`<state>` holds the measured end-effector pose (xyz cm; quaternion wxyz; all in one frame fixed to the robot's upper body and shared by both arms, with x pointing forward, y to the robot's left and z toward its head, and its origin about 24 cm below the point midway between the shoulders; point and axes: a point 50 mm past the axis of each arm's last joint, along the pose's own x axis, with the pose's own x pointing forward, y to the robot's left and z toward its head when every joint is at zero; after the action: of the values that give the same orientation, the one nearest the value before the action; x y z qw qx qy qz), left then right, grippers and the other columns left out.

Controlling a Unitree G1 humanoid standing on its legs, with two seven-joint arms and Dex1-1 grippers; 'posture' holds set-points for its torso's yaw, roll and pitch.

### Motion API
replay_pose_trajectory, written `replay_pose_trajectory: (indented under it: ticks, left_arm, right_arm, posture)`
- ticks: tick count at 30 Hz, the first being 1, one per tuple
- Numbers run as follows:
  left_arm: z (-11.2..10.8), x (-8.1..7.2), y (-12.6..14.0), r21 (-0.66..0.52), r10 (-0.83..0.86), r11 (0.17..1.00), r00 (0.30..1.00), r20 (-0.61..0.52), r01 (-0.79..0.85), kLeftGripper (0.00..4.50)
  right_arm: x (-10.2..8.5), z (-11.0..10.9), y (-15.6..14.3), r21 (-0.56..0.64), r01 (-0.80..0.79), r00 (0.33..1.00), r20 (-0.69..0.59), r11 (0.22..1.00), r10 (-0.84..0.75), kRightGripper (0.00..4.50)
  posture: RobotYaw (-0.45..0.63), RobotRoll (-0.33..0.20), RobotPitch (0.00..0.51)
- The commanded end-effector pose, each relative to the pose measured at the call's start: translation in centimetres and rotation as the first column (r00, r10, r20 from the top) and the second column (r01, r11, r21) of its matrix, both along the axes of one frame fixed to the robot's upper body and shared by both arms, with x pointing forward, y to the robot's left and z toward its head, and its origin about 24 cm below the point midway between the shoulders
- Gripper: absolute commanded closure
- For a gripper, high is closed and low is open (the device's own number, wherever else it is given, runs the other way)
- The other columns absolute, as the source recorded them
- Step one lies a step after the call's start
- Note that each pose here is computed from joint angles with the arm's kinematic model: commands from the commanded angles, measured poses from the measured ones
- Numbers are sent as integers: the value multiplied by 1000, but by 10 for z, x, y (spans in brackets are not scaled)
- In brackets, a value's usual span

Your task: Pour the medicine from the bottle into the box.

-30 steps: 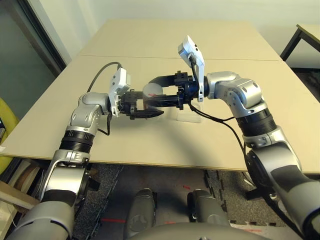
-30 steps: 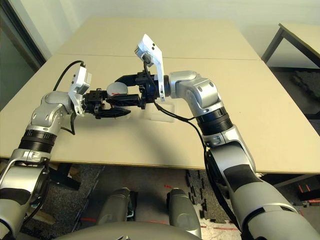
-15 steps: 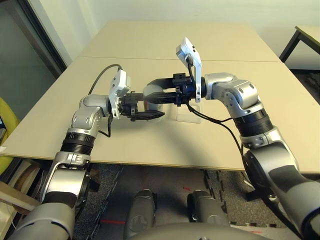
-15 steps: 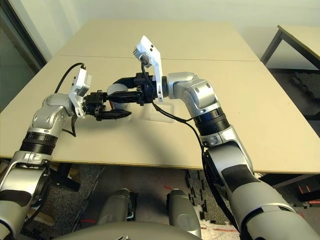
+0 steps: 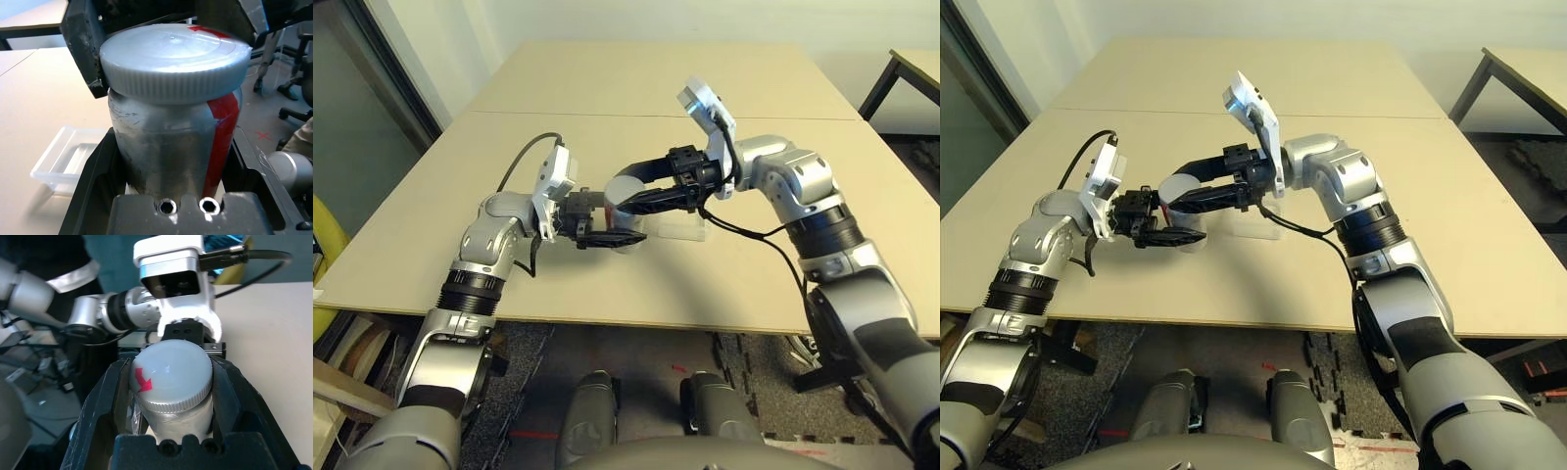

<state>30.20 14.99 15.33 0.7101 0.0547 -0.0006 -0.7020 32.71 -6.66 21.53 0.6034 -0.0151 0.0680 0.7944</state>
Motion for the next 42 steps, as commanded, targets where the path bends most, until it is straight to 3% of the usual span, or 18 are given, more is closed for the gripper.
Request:
replay_pose_trajectory:
  ticks: [1,9,15,21,26,32,42]
  left_arm:
    - [0,0,6,18,27,999,999,-36,-26,1673]
    - [3,-2,3,26,5,1000,999,-44,-4,1673]
    - [5,-2,3,26,8,1000,999,-38,-7,1673]
    - [7,0,7,24,30,999,999,-29,-30,1673]
    - [9,1,8,16,50,999,999,-17,-50,1673]
    - [11,2,6,4,53,999,999,-11,-53,1673]
    - [11,5,7,4,69,998,998,-6,-69,1673]
  right_arm:
    - [-8,9,10,36,-174,985,-14,984,175,1849]
    - [-5,4,16,9,-179,983,-45,984,180,1863]
    - [1,2,13,-3,-138,990,-29,990,138,3]
    - [6,2,6,2,-88,996,-9,996,88,0]
    - [22,0,-4,25,99,993,64,995,-100,0]
    - [29,-2,-6,67,192,978,72,979,-197,0]
    - [10,0,3,92,107,992,56,990,-113,0]
  posture:
    - [-10,0,72]
    - [-14,0,69]
    - [-16,0,59]
    - [-25,0,47]
    - [-35,0,43]
    - [-43,0,42]
    - [-49,0,40]
